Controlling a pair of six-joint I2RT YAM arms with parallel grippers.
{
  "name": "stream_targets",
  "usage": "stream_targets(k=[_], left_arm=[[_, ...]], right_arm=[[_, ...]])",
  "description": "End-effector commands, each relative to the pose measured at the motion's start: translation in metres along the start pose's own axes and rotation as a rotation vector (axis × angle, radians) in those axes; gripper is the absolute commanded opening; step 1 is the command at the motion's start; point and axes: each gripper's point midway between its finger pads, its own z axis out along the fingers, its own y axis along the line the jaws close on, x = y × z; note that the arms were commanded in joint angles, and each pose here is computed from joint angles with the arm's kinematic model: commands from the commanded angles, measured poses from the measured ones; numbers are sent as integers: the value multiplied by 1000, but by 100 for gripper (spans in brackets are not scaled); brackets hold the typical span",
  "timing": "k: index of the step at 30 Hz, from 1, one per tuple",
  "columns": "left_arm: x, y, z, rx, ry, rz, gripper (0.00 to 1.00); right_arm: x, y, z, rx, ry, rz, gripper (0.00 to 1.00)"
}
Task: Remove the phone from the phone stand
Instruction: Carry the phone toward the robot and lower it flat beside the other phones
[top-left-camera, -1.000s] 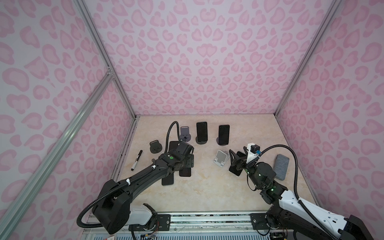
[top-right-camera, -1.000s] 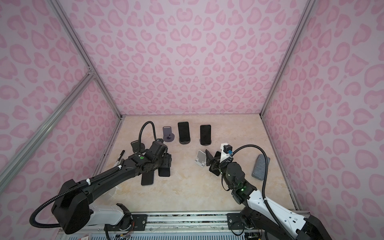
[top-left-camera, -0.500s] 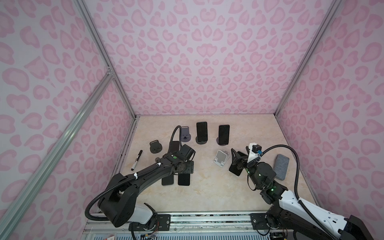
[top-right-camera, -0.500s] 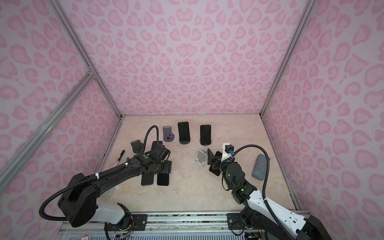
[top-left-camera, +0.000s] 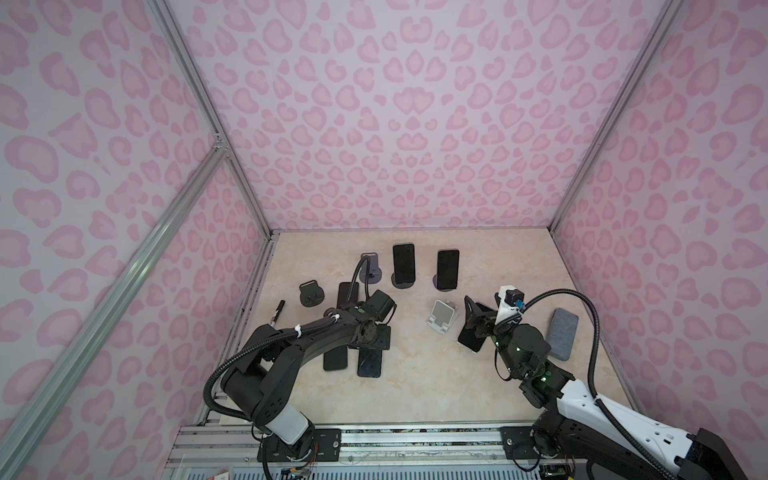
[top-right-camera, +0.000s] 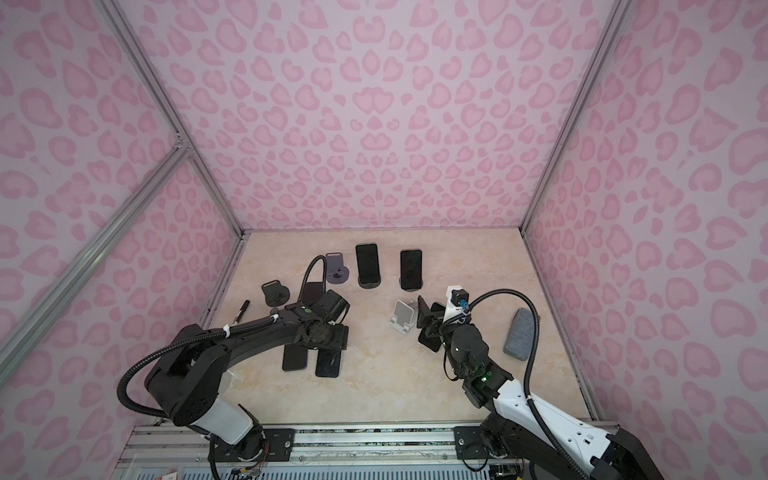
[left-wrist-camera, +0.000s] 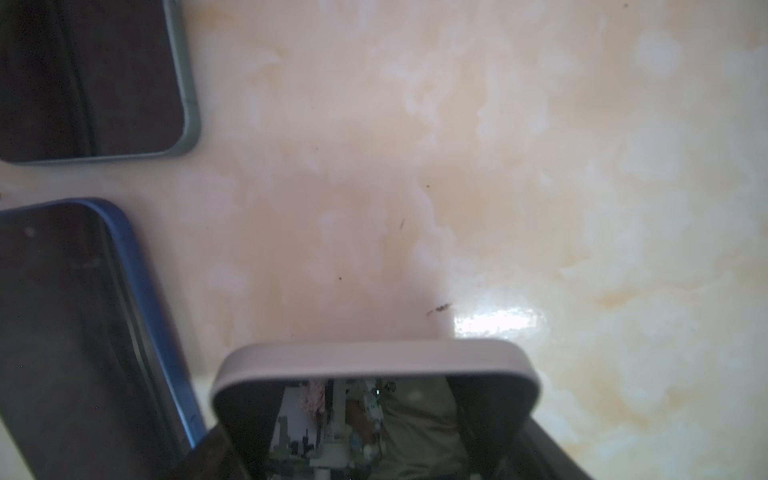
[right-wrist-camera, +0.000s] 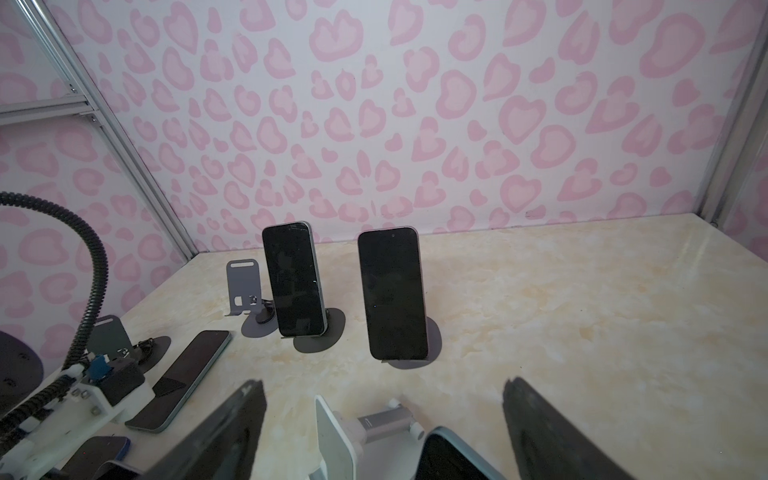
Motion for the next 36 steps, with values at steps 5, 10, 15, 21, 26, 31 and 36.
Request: stream_targets(k=[5, 10, 15, 21, 26, 31, 36], left_arm=[[-3, 3, 6, -7, -27, -64, 66], [0, 12, 8, -48, -32, -67, 69], [1, 16, 13, -78, -27, -58, 70], [-1, 19, 21, -108, -43, -53, 72], [4, 19, 27, -121, -21, -50, 72], [4, 21, 30, -148, -21, -39, 72], [4, 21, 34, -190, -19, -15, 73]], right_arm=[[4, -7, 1, 42, 14, -21, 92], [4, -6, 2, 42, 18, -19, 91], [2, -8, 0, 46, 9, -21, 91], [-3, -11, -3, 61, -5, -20, 91], [-1, -9, -1, 55, 0, -12, 91], [1, -8, 1, 52, 10, -15, 91], [-2, -7, -1, 45, 2, -8, 93]])
